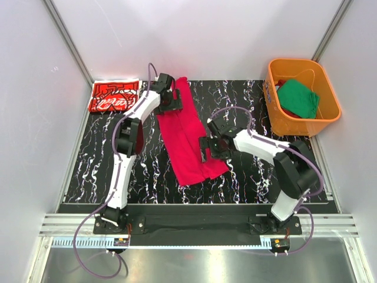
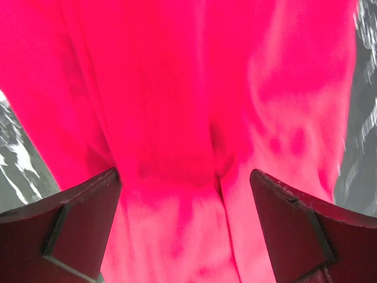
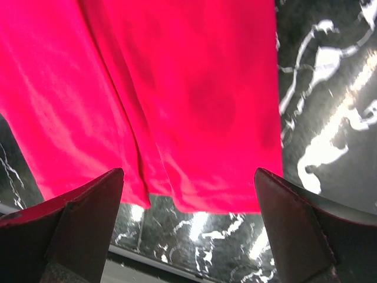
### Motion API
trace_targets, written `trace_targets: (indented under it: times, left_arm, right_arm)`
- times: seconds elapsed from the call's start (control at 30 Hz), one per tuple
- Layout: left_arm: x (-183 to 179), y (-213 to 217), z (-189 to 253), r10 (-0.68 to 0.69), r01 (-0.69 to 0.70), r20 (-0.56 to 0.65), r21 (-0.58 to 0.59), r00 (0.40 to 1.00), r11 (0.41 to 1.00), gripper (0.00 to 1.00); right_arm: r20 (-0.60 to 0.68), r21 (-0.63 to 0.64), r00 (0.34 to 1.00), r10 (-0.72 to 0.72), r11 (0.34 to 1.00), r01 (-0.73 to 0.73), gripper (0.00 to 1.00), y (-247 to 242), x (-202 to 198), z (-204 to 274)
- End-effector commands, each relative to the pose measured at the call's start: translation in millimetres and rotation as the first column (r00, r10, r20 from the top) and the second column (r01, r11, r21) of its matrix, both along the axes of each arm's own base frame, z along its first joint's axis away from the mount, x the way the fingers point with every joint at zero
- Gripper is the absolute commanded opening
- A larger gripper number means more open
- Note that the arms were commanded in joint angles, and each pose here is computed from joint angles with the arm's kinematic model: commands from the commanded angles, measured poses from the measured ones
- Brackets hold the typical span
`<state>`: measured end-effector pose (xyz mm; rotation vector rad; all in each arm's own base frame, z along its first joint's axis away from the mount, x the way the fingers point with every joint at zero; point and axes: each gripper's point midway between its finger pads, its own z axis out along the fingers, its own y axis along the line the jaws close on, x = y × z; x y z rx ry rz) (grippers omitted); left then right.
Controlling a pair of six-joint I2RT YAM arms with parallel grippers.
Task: Fold and stack the t-shirts
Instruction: Fold the tshirt
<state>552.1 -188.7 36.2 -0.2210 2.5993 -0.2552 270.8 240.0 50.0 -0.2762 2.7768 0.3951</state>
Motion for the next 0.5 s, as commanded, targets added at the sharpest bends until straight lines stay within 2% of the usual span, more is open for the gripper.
trace_targets:
  times: [0.0,0.07,0.1,0.13,0.23,0.27,0.47]
  left_arm:
    - [-17.0,-39.9,101.4,-0.163,0.179,0.171,-0.084,0.972,0.98,0.97]
    - [-34.6,-40.7,116.4,-0.17,0.186,0.16,-0.088,0.972,0.979,0.98]
    - [-46.1,-39.6,148.8,-0.162,0.185,0.196,-0.103,0.967,0.977,0.98]
    - [-57.4,-36.6,148.7,-0.158,0.177,0.18,-0.098,0.971,0.979,0.98]
    - [-87.9,-25.2,205.4,-0.123,0.158,0.27,-0.11,0.955,0.981,0.98]
    - [-101.2,-18.9,196.3,-0.115,0.145,0.242,-0.108,0.964,0.984,0.98]
    - [-181.7,7.2,213.7,-0.071,0.121,0.273,-0.173,0.959,0.977,0.97]
  right_arm:
    - [0.082,0.073,0.996,-0.019,0.997,0.014,1.0,27.8,27.1,21.4]
    - [0.091,0.059,0.996,0.0,0.998,-0.005,1.0,38.6,30.8,22.0]
    - [0.094,0.055,0.995,0.012,0.998,-0.017,1.0,43.6,30.3,22.4]
    - [0.096,0.047,0.995,0.026,0.998,-0.031,1.0,51.8,29.6,21.8]
    - [0.083,0.03,0.996,0.036,0.999,-0.039,0.98,60.8,30.2,14.7]
    - [0.078,0.023,0.996,0.04,0.999,-0.042,0.97,63.1,29.5,10.7]
    - [0.094,-0.047,0.994,0.058,0.997,-0.053,0.95,67.0,43.3,-9.5]
